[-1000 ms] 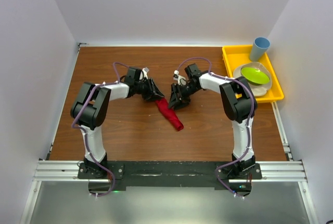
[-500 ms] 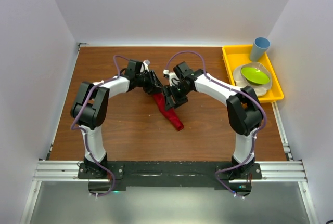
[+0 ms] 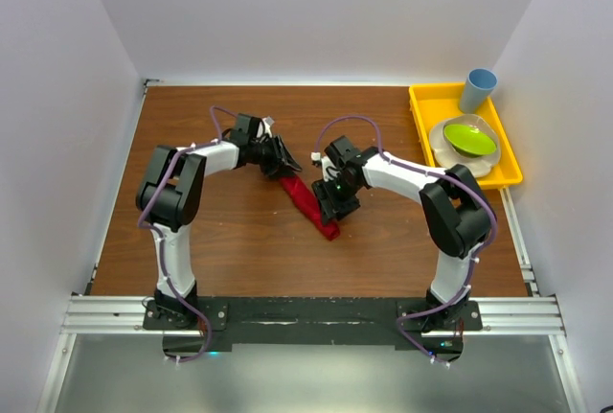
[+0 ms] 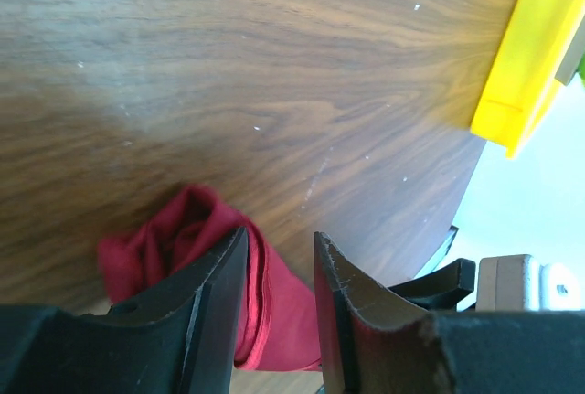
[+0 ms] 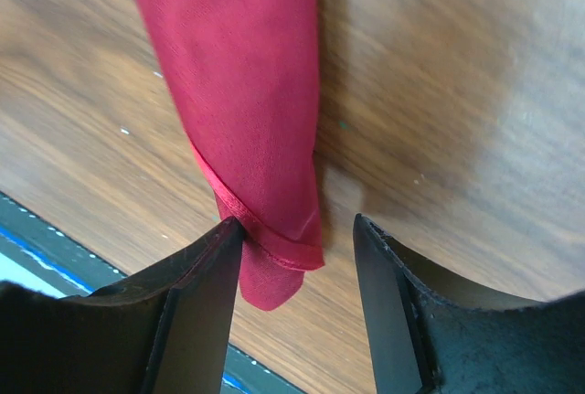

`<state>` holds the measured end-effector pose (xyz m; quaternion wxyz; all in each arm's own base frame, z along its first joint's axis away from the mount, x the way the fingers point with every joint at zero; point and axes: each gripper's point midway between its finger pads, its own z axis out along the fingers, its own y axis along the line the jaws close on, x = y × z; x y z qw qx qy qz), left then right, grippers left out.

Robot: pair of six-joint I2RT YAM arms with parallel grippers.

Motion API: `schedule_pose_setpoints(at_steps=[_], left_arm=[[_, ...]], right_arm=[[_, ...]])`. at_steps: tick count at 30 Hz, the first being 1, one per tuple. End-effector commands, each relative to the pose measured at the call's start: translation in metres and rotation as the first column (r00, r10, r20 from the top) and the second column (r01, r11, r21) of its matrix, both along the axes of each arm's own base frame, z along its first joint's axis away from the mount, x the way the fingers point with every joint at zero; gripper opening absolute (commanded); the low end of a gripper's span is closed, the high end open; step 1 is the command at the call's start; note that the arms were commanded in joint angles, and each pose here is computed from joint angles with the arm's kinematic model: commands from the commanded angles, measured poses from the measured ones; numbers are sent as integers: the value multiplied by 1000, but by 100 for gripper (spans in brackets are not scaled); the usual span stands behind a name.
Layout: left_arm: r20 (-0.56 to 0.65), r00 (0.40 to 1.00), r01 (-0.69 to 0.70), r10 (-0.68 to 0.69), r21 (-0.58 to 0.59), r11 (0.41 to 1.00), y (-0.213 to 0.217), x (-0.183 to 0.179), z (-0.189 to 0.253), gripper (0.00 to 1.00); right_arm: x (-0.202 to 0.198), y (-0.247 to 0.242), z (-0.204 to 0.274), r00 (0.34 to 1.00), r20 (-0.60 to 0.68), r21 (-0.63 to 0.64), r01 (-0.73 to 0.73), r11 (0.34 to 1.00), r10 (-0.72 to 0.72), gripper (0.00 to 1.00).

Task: Fold the napkin, place the utensils inside, and roll it up
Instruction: Roll the napkin with the utensil

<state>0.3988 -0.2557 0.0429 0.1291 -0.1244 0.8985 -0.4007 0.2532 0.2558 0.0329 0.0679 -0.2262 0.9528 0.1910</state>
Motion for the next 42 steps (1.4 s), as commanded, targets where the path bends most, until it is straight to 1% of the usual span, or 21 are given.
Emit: schedule_pose_setpoints(at_steps=[1,4,8,10,14,17,21,22,24,25,27,32,36,37,40,42], left_arm=[[45,999,15,-17,29,999,3,12,3,40],[55,998,16,-18,39,999,4,16,8,40],[111,993,28,-35,57,998,5,22,31,40],[124,992,26,-32,50,998,4,24,41,41],[146,989,34,-32,-7,999,-3,18,64,41],[128,991,45,-34,-82,996,-13,7,68,40],[103,993,74,-63,-105,992,-25,-5,58,37],[92,994,77,-67,-108,991,-27,-8,56,37],[87,994,81,-71,-111,991,-30,-13,51,36],[78,994,80,-72,-107,991,-30,-15,47,36],[61,996,78,-73,-95,992,-28,-19,38,35],[21,996,92,-91,-79,993,-25,-29,13,34],[29,994,104,-103,-30,994,-22,-23,4,34],[31,992,119,-119,-13,993,-21,-22,-2,34],[39,990,136,-136,-1,991,-23,-16,1,33],[52,989,137,-136,-14,991,-26,-12,13,33]], right_arm=[[9,3,12,996,85,20,-5,1000,3,55],[11,4,13,996,87,10,-5,1000,4,53],[17,12,36,993,117,42,-10,999,5,53],[14,14,45,994,107,44,-11,999,6,54],[26,24,73,988,150,91,7,996,-20,56],[33,38,79,989,145,144,20,989,-41,56],[33,59,72,995,77,229,44,972,-63,44],[35,66,73,995,81,268,39,963,-63,37],[33,67,60,996,45,272,67,960,-83,32],[33,68,55,995,43,272,70,960,-85,26],[32,67,45,996,39,264,69,962,-82,22],[26,56,15,996,41,218,62,974,-73,19],[22,45,-2,996,41,175,65,982,-74,18],[21,44,-3,997,43,171,58,984,-66,18],[24,43,2,997,58,159,45,986,-54,18],[25,43,11,996,68,159,38,987,-49,19]])
